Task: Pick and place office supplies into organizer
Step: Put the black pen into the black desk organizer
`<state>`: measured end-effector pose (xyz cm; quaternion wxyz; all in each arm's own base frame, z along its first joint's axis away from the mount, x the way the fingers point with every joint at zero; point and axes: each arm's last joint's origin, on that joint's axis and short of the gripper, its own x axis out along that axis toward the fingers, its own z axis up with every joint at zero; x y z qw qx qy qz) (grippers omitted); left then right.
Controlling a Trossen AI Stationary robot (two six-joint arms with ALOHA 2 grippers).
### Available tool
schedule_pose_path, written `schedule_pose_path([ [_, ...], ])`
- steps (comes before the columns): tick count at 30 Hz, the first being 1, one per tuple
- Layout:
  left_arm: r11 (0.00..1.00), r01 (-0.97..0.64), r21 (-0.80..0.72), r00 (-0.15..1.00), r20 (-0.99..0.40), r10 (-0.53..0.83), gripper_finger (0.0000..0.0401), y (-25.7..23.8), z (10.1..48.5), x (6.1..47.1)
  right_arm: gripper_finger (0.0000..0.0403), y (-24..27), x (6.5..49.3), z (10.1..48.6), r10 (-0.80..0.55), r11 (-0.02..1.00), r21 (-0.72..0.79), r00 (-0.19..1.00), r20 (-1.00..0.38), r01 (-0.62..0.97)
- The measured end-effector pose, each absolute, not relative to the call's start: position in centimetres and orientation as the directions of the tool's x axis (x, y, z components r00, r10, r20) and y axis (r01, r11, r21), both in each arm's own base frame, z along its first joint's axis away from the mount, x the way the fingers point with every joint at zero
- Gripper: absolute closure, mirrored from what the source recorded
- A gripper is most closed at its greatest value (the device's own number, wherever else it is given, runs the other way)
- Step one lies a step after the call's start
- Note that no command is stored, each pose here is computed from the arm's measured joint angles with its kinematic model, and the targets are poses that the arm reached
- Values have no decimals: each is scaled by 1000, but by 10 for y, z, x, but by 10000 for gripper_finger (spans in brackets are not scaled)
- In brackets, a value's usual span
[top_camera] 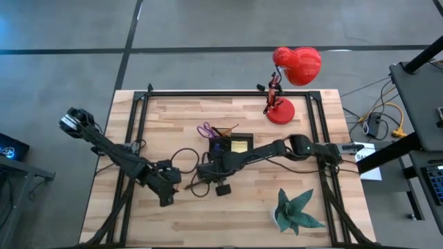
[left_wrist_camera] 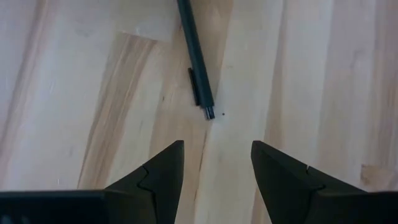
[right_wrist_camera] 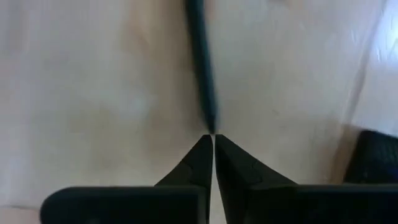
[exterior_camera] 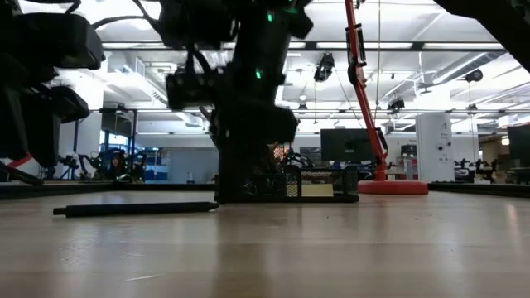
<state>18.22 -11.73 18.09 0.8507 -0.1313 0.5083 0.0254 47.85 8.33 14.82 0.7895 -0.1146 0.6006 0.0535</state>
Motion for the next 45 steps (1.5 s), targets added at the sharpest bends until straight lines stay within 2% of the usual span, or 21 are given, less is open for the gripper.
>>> schedule_pose_path([
  [7, 953, -211, -217, 528, -846, -76, 228, -112, 185, 189, 394, 79, 477, 141, -57, 957, -127, 260, -964, -262],
  [16, 950, -223, -220, 534, -842, -70, 228, -109, 184, 191, 394, 81, 480, 148, -48, 936, -142, 283, -958, -322],
  [45, 950, -220, -223, 549, -833, -69, 228, -107, 178, 195, 394, 82, 483, 152, -1, 935, -111, 310, -951, -337],
])
